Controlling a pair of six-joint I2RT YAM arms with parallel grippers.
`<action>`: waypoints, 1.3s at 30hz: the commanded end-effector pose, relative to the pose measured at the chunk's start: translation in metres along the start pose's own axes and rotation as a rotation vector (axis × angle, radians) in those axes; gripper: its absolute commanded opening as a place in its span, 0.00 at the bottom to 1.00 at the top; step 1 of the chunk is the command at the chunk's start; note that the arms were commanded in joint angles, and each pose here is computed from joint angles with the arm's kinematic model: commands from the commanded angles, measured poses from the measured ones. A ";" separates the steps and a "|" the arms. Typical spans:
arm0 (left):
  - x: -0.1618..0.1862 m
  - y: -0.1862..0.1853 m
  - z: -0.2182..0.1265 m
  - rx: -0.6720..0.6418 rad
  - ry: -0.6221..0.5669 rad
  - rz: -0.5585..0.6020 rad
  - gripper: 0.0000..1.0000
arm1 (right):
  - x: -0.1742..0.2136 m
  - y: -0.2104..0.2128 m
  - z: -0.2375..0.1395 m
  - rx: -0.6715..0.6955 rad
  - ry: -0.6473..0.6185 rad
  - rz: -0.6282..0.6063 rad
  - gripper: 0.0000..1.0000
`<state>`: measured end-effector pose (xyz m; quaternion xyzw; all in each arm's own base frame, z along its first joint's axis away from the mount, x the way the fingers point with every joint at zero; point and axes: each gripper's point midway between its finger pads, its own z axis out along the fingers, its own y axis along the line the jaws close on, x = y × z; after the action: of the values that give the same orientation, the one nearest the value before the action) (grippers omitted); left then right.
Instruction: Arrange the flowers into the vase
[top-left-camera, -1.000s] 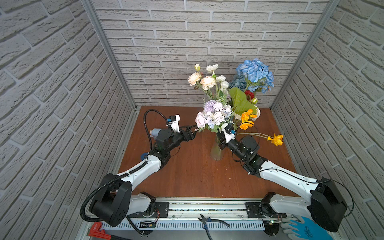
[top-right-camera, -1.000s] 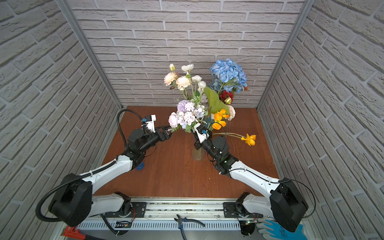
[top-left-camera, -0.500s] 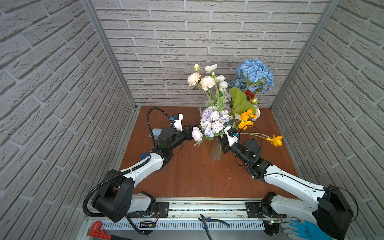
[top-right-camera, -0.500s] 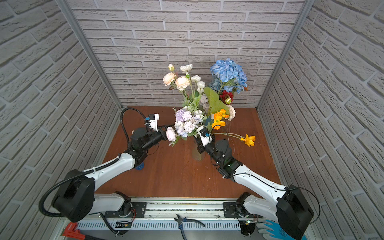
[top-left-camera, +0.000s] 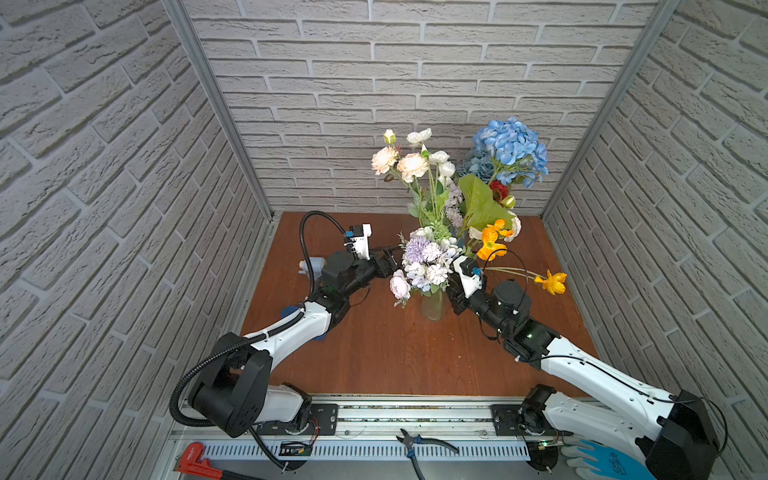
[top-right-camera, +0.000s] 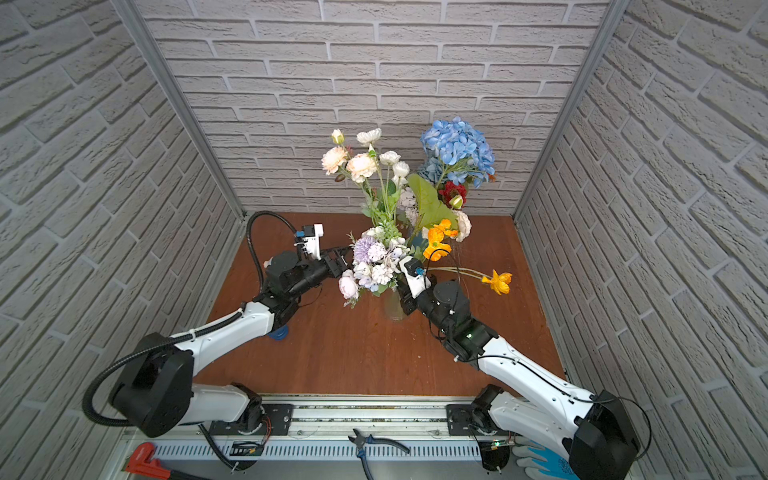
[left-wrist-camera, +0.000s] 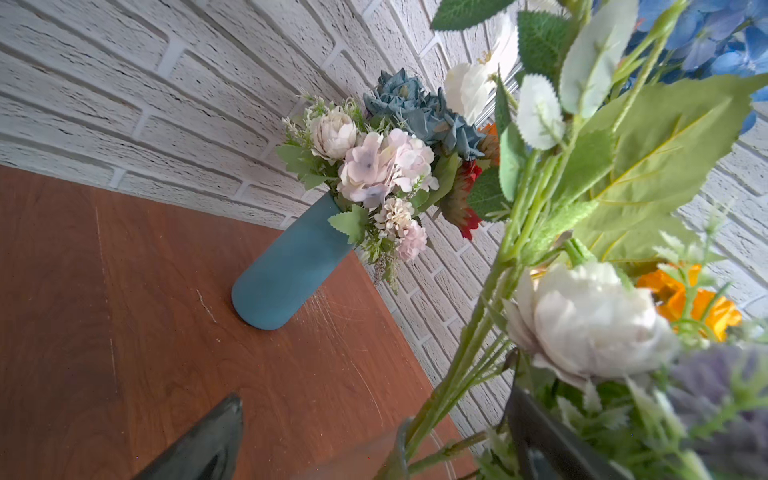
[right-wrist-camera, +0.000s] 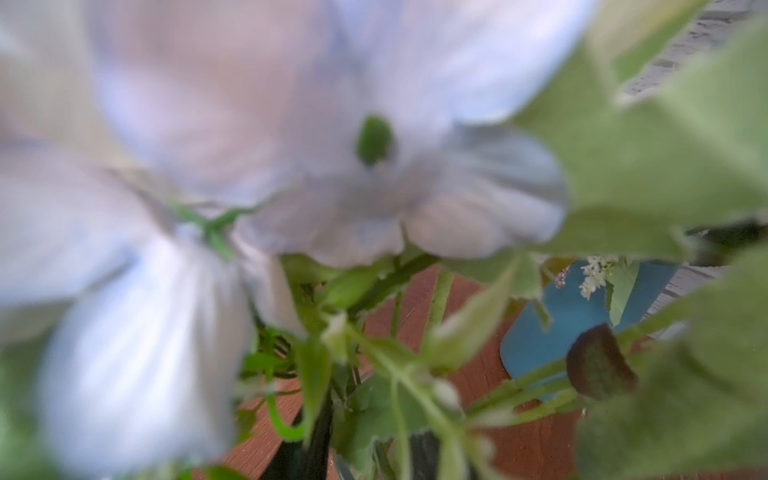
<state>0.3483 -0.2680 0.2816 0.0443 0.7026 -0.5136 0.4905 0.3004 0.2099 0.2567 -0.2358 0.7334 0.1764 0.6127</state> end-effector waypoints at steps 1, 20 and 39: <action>-0.011 -0.021 0.008 0.069 -0.026 0.020 0.98 | 0.001 0.010 0.003 -0.044 0.050 0.037 0.32; 0.013 -0.025 0.027 0.059 0.032 -0.018 0.98 | -0.017 0.007 0.016 0.011 0.032 -0.041 0.38; 0.007 -0.020 0.016 0.007 0.023 0.034 0.98 | 0.008 -0.009 0.005 0.098 0.067 -0.019 0.06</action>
<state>0.3454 -0.2999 0.2714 0.0542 0.7230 -0.5115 0.4613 0.3087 0.2101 0.2437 -0.2375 0.7623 0.1285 0.5883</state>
